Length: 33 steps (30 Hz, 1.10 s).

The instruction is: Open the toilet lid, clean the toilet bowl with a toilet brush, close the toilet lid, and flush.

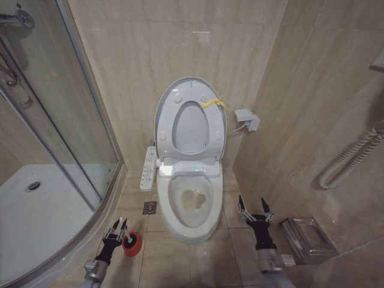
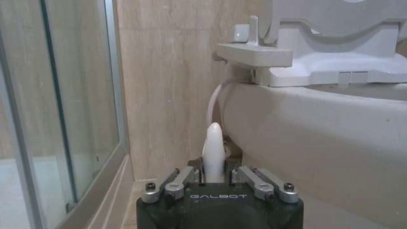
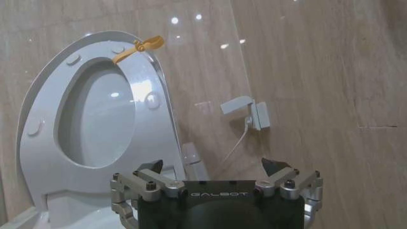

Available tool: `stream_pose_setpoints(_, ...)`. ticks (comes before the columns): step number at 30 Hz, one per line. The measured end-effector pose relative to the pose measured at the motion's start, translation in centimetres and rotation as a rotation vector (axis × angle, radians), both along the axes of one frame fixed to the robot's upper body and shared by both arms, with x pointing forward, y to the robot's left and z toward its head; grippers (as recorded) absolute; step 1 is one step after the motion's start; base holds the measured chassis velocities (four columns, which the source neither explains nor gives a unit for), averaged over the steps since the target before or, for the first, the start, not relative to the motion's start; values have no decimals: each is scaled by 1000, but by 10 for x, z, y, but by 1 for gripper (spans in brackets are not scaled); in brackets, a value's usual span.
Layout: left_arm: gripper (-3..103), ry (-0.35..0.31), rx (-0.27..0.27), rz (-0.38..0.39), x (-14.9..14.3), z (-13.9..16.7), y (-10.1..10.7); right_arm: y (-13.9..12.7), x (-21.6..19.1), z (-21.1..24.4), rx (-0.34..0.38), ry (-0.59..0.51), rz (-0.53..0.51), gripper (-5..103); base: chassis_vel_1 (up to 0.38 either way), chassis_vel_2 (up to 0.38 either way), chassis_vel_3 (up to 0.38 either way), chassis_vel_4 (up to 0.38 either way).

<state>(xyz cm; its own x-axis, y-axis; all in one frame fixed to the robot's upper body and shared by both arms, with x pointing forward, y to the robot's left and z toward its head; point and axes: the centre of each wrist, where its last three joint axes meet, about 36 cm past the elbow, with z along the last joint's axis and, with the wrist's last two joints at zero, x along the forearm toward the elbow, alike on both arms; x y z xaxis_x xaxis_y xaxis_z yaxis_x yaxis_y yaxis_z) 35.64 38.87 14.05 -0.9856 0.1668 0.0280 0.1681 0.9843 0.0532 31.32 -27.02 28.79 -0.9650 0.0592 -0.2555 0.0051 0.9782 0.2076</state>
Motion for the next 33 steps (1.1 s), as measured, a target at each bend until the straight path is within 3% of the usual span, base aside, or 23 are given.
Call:
stream_pose_setpoints(3, 37, 2, 3, 3, -4, -1, 2, 0, 0, 0, 1, 0, 0, 100, 0, 0, 0, 0)
stream_pose_setpoints(4, 20, 2, 3, 4, -5, -1, 3, 0, 0, 0, 1, 0, 0, 100, 0, 0, 0, 0)
stream_pose_setpoints(8, 20, -12, -4, 11, -8, 2, 3, 0, 0, -1, 0, 0, 0, 100, 0, 0, 0, 0)
stream_pose_setpoints(14, 20, -105, -40, 22, -13, 27, -3, -1, 1, -1, 0, 1, -3, 100, 0, 0, 0, 0)
stream_pose_setpoints(18, 20, -172, -64, 28, -18, 62, -12, -1, 2, -2, -1, 2, -7, 100, 0, 0, 0, 0)
stream_pose_setpoints(26, 20, -321, -88, 115, -31, 182, -29, 2, 6, -4, 11, -1, -12, 100, 0, 0, 0, 0)
stream_pose_setpoints(27, 20, -321, -88, 115, -31, 182, -29, 2, 6, -4, 11, -1, -12, 100, 0, 0, 0, 0)
stream_pose_setpoints(33, 20, -388, -119, 128, -41, 258, -54, 2, 7, -4, 16, -8, -24, 100, 0, 0, 0, 0)
